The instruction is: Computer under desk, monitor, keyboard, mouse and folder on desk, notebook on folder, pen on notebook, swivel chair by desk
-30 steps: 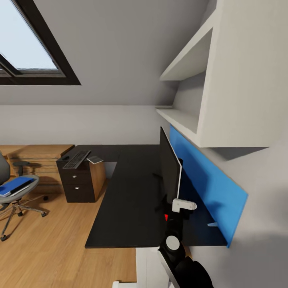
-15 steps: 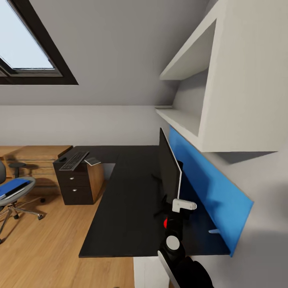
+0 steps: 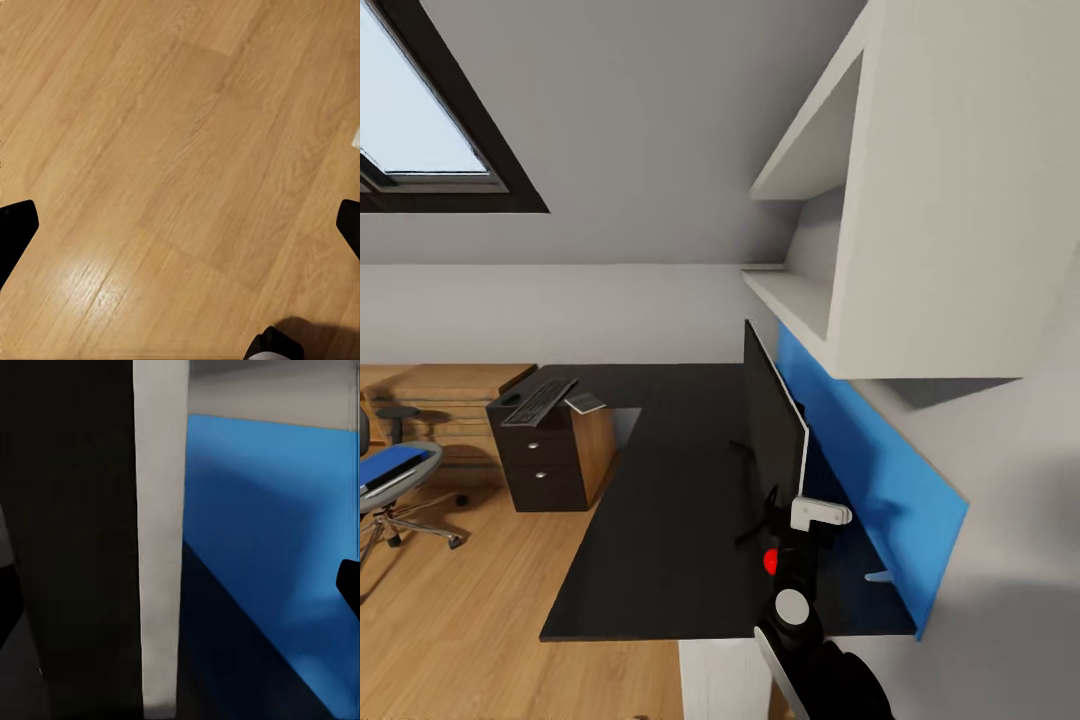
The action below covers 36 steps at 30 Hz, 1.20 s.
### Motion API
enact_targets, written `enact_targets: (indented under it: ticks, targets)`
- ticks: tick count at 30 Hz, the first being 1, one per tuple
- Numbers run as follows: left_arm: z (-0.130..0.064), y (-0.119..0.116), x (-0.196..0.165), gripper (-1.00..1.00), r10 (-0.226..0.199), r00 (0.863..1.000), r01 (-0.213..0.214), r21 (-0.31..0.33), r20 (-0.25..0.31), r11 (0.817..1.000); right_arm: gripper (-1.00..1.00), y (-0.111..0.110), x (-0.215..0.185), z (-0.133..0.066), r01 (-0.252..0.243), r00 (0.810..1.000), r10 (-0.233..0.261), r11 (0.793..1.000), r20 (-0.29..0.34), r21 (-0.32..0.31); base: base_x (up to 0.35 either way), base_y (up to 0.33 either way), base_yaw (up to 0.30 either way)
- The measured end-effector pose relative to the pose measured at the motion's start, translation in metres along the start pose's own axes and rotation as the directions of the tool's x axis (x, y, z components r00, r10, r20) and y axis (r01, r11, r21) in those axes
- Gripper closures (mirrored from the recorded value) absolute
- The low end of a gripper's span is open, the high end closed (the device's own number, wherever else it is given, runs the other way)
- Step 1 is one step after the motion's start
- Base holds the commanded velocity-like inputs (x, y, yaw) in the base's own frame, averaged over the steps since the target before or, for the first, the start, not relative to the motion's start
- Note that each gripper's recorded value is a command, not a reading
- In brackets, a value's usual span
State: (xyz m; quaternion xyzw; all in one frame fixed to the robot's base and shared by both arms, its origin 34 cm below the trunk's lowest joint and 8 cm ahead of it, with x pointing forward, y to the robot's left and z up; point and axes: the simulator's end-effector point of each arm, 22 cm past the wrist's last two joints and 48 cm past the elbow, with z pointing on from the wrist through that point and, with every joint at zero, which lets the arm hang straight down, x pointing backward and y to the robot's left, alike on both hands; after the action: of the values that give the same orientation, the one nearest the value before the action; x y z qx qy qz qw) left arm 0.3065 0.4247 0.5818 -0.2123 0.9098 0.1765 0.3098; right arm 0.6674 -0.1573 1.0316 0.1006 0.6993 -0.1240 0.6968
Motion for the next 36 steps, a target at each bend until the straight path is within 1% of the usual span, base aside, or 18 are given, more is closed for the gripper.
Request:
enact_targets:
  ticks: [9, 13, 18, 31, 36]
  targets:
    - [0.0, 0.0, 0.0, -1.0, 0.0, 1.0, 0.0, -0.001, 0.001, 1.0, -1.0, 0.0, 0.0, 0.0, 0.001, 1.0, -0.001, 1.0, -0.001, 0.0, -0.01, -0.005, 0.0]
    - [0.0, 0.0, 0.0, -1.0, 0.0, 1.0, 0.0, -0.001, 0.0, 1.0, -1.0, 0.0, 0.002, 0.0, 0.003, 1.0, -0.003, 1.0, -0.003, 0.0, -0.168, 0.0, 0.0]
    - [0.0, 0.0, 0.0, -1.0, 0.0, 1.0, 0.0, -0.001, 0.0, 1.0, -1.0, 0.0, 0.013, 0.001, 0.02, 1.0, -0.02, 1.0, -0.022, 0.002, -0.293, 0.0, 0.0]
    - [0.0, 0.0, 0.0, -1.0, 0.0, 1.0, 0.0, -0.001, -0.001, 1.0, -1.0, 0.0, 0.017, 0.001, 0.028, 0.999, -0.028, 1.0, -0.029, 0.001, -0.331, 0.0, 0.0]
    - [0.0, 0.0, 0.0, -1.0, 0.0, 1.0, 0.0, -0.001, -0.001, 1.0, -1.0, 0.001, 0.026, 0.001, 0.043, 0.998, -0.042, 0.999, -0.045, 0.0, -0.334, 0.0, 0.0]
